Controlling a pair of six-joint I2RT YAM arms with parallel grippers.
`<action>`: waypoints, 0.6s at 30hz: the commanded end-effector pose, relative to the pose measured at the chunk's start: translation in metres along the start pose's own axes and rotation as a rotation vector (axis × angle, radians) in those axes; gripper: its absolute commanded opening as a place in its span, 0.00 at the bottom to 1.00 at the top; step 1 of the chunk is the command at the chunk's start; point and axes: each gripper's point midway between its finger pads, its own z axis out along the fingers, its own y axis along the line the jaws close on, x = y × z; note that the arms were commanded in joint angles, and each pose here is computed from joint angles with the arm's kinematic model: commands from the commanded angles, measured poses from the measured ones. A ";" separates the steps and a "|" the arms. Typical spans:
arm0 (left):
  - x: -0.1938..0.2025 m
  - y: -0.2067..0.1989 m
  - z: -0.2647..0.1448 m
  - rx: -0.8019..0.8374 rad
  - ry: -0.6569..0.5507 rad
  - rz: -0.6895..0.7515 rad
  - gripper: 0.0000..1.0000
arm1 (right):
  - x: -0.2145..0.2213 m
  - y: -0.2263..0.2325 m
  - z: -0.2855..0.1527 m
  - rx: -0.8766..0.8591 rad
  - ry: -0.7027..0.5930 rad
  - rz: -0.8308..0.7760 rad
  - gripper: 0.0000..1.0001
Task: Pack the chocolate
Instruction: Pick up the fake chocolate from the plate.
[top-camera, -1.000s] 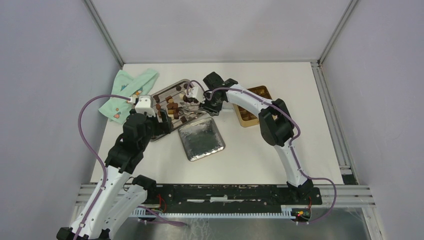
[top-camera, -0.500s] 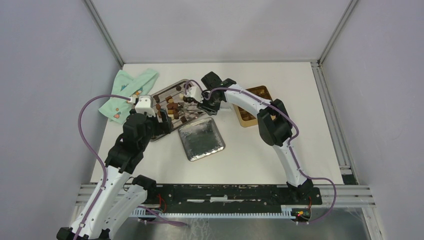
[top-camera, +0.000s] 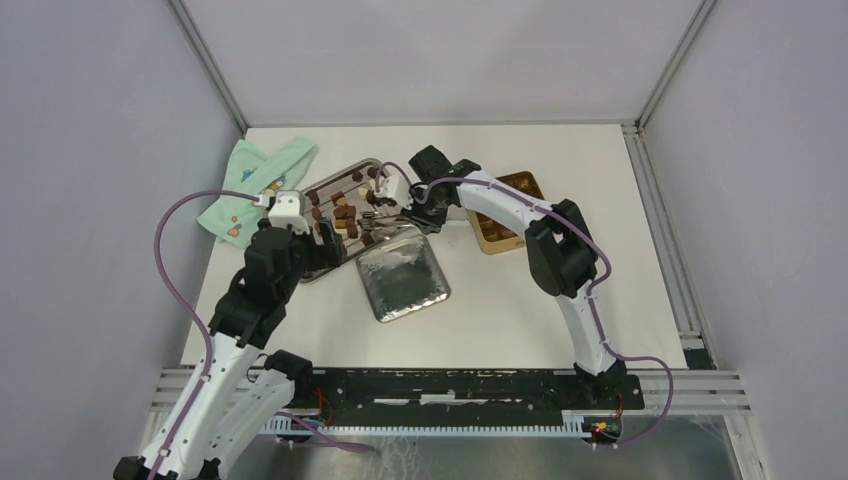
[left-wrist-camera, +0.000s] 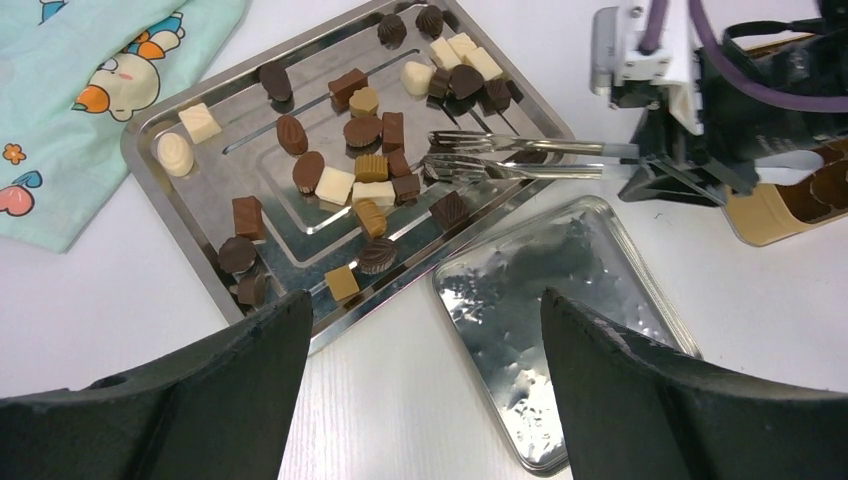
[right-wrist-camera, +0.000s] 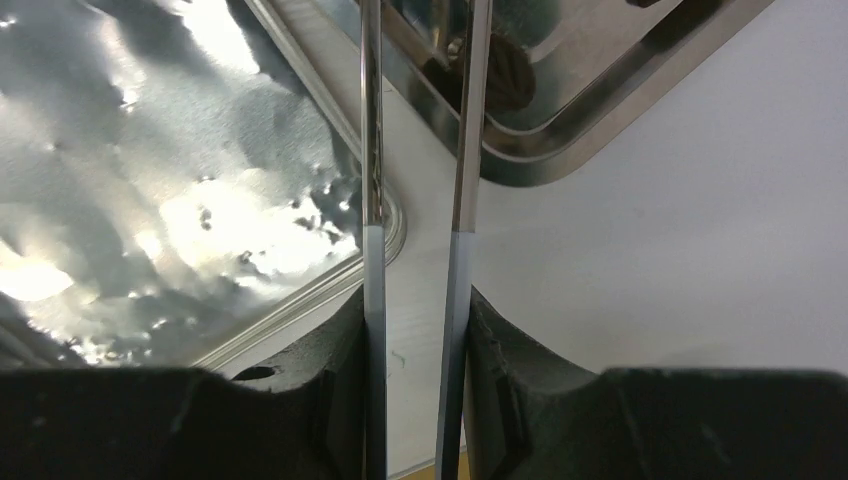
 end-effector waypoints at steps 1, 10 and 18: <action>-0.012 0.002 0.000 0.003 -0.050 0.042 0.89 | -0.042 -0.002 -0.064 0.053 -0.171 -0.027 0.04; -0.014 0.002 -0.004 0.005 -0.068 0.040 0.89 | -0.019 0.014 -0.126 0.046 -0.277 0.011 0.00; -0.014 0.001 -0.003 0.009 -0.066 0.040 0.89 | 0.066 -0.014 -0.193 0.185 -0.388 0.198 0.00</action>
